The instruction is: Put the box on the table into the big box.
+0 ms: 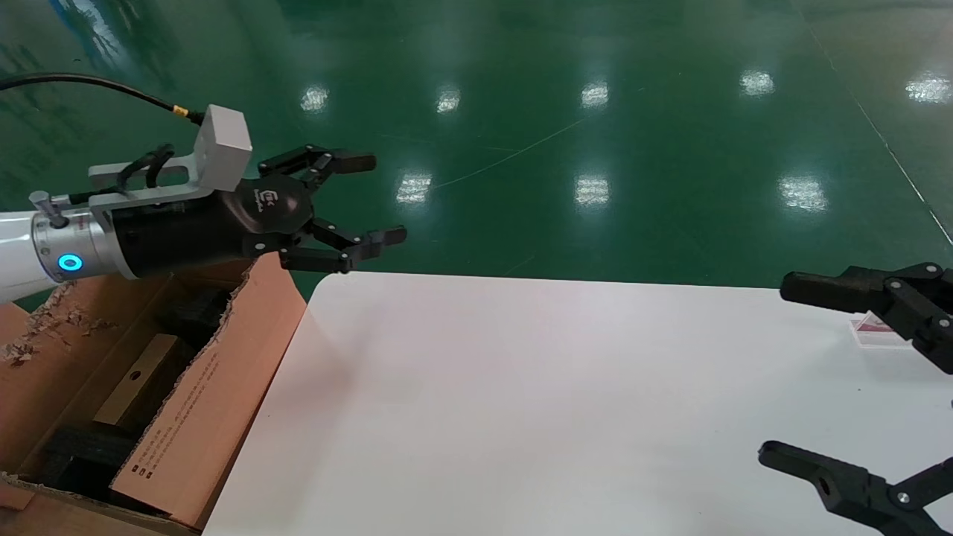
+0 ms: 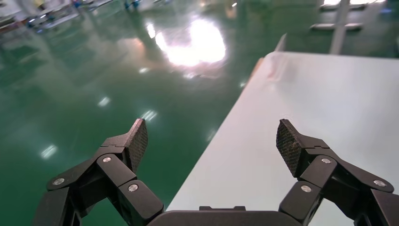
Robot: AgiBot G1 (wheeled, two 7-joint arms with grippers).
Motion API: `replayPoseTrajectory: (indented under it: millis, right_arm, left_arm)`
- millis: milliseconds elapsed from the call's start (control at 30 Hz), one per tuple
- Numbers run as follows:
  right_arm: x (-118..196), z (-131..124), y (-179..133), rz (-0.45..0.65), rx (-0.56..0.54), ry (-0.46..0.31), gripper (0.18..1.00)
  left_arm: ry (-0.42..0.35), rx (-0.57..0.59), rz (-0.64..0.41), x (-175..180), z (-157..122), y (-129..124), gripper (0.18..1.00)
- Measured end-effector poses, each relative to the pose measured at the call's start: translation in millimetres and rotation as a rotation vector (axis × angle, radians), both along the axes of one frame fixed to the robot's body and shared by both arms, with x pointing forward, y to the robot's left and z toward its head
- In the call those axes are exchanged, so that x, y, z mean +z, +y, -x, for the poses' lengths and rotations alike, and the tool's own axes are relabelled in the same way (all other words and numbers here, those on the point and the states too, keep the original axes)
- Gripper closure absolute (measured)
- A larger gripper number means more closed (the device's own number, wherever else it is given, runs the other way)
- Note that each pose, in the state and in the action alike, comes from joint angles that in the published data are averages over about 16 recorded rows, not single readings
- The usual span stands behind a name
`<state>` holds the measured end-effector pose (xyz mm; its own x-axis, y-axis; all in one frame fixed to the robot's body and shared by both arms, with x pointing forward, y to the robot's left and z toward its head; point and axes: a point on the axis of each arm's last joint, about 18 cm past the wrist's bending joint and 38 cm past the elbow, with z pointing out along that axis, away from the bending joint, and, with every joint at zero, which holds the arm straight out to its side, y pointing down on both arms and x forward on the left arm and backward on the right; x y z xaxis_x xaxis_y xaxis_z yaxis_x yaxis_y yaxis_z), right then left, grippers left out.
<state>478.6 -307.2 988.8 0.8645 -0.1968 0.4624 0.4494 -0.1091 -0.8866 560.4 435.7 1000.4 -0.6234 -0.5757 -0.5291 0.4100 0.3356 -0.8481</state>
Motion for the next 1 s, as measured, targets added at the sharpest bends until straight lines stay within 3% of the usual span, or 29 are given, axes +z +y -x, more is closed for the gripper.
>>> replayPoseTrajectory:
  millis: [700, 1000]
  right_arm:
    - [0.0, 0.0, 0.0, 0.000, 0.000, 0.000, 0.178]
    - [0.0, -0.1, -0.1, 0.000, 0.000, 0.000, 0.178]
  left_arm:
    - [0.045, -0.423, -0.007, -3.4, 65.1, -114.4, 0.184]
    - [0.072, -0.537, -0.013, -9.2, 89.3, -139.5, 0.184]
